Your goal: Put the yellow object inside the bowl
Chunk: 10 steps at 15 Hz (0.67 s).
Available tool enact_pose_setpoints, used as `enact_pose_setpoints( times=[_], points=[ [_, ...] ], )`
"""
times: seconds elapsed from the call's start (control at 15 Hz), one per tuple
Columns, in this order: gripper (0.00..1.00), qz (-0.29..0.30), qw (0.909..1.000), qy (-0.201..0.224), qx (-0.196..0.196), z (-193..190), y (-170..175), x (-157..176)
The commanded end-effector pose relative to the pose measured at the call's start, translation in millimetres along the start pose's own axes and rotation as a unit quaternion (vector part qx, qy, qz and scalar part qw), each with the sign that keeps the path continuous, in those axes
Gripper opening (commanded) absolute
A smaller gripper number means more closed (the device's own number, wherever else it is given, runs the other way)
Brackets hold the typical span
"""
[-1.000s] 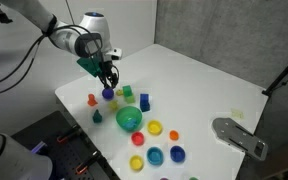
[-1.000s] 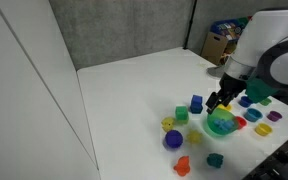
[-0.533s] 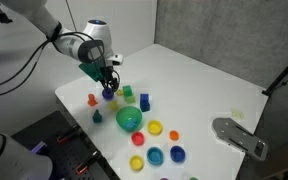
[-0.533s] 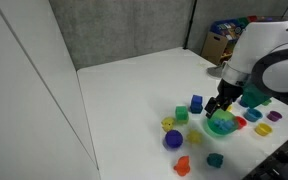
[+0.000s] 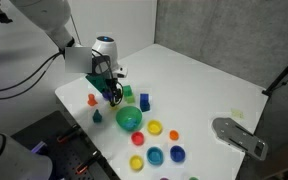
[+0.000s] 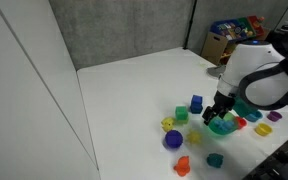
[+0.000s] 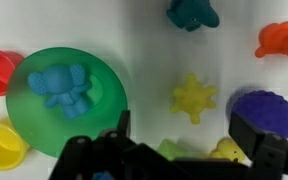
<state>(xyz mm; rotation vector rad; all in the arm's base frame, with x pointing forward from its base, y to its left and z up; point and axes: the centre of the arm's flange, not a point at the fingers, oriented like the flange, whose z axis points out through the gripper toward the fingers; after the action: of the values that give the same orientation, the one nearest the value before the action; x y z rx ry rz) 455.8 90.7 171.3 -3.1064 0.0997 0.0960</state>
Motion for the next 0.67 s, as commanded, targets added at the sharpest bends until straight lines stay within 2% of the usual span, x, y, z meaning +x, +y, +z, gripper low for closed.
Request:
enact_pose_setpoints(
  times=[0.0, 0.6],
  points=[
    [1.0, -0.006, 0.9999, 0.008, 0.006, 27, -4, 17],
    [1.0, -0.032, 0.9993, 0.016, 0.004, 91, -26, 21]
  ],
)
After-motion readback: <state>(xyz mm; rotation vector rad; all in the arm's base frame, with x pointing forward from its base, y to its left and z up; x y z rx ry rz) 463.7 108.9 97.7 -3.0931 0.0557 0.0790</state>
